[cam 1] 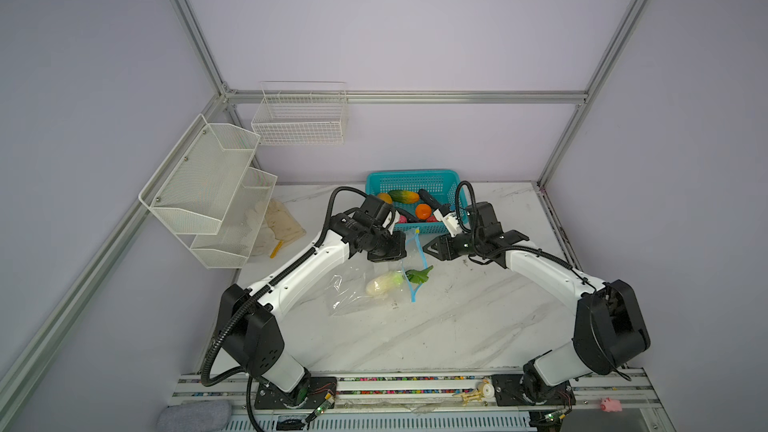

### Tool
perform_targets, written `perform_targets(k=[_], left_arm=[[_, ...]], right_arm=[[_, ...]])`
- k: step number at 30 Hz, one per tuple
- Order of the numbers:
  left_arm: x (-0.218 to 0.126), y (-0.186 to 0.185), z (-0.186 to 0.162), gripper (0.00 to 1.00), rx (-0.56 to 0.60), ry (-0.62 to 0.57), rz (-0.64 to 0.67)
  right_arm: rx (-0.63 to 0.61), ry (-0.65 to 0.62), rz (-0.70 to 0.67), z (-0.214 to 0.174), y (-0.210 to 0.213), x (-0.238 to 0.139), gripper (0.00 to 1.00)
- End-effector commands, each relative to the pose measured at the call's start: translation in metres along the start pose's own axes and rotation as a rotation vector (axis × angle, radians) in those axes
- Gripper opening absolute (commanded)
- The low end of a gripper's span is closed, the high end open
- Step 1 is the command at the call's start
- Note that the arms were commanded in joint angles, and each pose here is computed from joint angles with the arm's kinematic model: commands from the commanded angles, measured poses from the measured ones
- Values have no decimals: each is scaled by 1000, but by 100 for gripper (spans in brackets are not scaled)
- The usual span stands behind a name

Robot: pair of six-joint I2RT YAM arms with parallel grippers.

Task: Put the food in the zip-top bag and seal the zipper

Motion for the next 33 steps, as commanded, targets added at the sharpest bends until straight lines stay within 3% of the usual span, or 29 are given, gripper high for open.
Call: perform_targets(k=[1,6,19,33], left_arm=[[-18,-10,0,0,8,-42,-36],[-21,-10,1,0,7,-49,-35],[-26,-13,1,0,11,-56,-33],[-50,-21,3,0,32,-90,-22]], right_arm=[[-3,-15,37,1,4,8,43],[-15,6,63,-4,13,20,41],[-28,5,57,4,18,24,20],[-43,1,74,21,29,25,7]])
Point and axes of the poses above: each gripper's point midway between its finger pads, its own x axis out along the fingers, its own y axis along the line the jaws close on, z = x × y, the point moved 6 cm from there along -x, back along the fingers, and after that the axes turned 12 degrees about -x, right-handed, at the moved point
